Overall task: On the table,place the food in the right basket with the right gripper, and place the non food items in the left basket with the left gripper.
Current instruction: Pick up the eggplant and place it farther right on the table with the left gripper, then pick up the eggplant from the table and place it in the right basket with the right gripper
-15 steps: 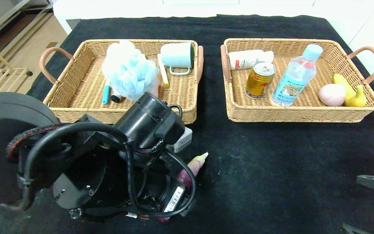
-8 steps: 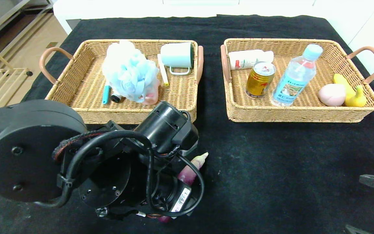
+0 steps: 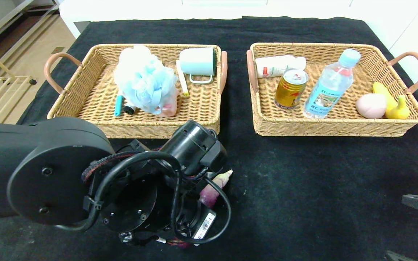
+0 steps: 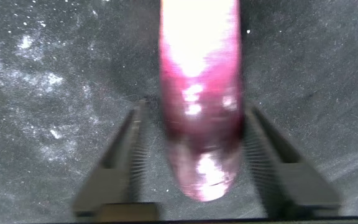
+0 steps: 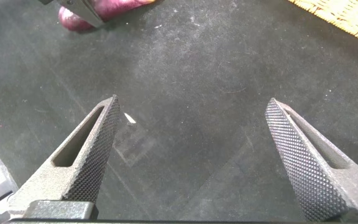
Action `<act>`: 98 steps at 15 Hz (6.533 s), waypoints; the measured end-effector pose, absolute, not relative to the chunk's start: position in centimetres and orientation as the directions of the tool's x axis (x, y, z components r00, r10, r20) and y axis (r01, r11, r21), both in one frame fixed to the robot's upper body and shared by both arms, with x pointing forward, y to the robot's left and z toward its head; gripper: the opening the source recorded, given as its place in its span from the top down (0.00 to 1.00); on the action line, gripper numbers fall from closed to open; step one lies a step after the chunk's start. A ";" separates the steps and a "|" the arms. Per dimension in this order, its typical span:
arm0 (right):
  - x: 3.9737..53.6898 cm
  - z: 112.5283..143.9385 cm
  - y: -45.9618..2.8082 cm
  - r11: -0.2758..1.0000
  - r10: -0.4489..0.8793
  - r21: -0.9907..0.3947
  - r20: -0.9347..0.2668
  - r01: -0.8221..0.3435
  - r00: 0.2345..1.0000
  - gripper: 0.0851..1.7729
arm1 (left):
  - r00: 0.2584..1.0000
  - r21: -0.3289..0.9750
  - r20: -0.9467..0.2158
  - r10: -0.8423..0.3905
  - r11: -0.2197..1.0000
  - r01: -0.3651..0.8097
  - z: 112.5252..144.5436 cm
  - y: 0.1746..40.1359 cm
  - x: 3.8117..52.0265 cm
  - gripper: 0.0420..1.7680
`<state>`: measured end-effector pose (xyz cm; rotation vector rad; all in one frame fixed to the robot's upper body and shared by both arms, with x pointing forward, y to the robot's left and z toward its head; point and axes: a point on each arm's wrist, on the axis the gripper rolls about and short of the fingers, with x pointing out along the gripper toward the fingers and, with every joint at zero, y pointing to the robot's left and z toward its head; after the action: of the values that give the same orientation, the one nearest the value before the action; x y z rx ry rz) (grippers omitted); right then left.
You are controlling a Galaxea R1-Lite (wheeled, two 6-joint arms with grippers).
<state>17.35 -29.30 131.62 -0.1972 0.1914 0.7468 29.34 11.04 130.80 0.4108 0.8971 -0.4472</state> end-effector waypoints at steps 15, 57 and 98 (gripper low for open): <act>17.1 131.8 -29.4 0.712 0.656 -0.128 -0.227 -0.690 0.720 0.04 | 0.568 0.116 -0.786 -0.245 0.844 0.524 132.4 11.9 28.6 0.58; 14.0 135.1 -30.7 0.728 0.672 -0.155 -0.034 -0.668 0.740 0.04 | 0.588 0.007 -0.617 -0.522 0.744 0.668 135.1 0.5 30.4 0.14; 30.5 137.6 -12.6 0.962 0.117 0.239 -0.792 0.129 0.599 0.04 | 0.736 0.089 -0.207 -0.645 0.736 0.671 133.2 24.2 21.6 0.03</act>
<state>30.49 -12.61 137.63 0.2850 0.9317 -0.0071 21.63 24.23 133.16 0.1622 0.1666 -0.7260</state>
